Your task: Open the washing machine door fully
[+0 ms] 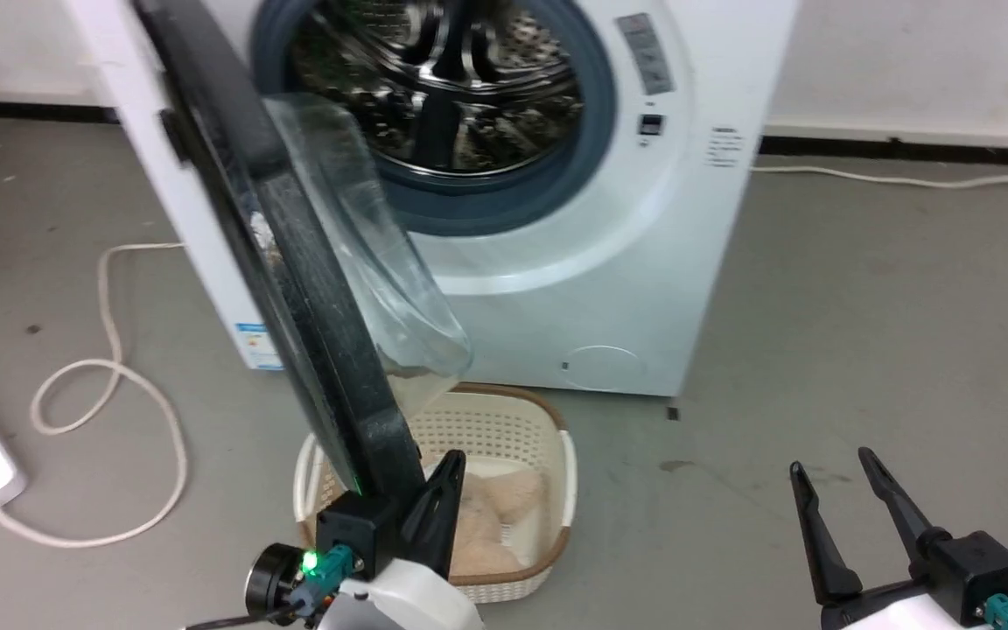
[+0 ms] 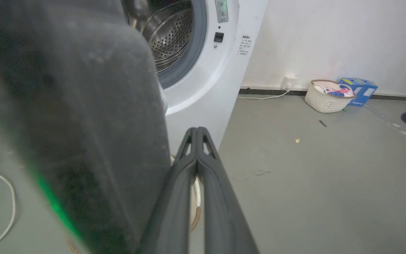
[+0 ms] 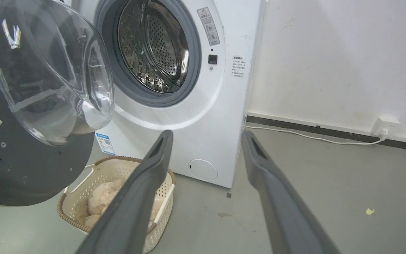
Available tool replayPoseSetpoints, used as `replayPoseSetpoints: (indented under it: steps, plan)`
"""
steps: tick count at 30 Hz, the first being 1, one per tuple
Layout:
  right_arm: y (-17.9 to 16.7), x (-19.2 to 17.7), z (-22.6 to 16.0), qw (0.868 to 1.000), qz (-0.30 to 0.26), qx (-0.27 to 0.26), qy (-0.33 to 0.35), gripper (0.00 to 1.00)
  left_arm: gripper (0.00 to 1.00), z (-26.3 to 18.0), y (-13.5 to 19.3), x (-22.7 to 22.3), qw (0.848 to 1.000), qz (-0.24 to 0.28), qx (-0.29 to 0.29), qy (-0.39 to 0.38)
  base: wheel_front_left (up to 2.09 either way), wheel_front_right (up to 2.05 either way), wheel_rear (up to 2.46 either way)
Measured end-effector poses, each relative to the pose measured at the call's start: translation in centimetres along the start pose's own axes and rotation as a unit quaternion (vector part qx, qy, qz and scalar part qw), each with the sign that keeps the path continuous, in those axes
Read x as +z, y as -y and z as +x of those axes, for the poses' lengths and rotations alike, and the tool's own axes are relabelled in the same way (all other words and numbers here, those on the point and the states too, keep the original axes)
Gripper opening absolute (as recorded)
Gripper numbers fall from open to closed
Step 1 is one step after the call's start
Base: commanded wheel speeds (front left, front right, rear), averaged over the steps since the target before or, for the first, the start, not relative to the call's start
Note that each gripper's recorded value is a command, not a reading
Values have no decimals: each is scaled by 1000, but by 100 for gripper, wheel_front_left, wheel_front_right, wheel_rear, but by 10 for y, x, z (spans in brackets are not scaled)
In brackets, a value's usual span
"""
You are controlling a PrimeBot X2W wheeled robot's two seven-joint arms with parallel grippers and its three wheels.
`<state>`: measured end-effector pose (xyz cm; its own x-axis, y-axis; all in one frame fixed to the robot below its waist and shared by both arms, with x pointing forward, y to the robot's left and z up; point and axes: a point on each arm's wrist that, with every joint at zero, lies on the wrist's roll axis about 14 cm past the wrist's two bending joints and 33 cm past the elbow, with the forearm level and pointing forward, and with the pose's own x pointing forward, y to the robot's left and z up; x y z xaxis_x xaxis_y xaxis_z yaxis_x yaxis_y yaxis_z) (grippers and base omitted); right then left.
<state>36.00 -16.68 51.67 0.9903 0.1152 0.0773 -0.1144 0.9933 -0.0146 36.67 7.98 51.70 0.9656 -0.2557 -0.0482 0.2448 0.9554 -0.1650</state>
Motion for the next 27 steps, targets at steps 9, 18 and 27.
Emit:
replayPoseSetpoints:
  steps: [9, 18, 27]
  plan:
    - [-45, 2, 23, 997, 7, 72, 7, 100, 0, -30, -39, 6, 997, 9, 70, 16, 0, 0, 0]
    - [-116, 1, 45, 984, 19, 175, 8, 100, 0, -88, -131, 20, 976, 33, 212, 20, 0, 0, 0]
    - [-153, -28, 75, 974, 23, 224, -28, 100, 0, -118, -236, 35, 939, 73, 336, -8, 0, 0, 0]
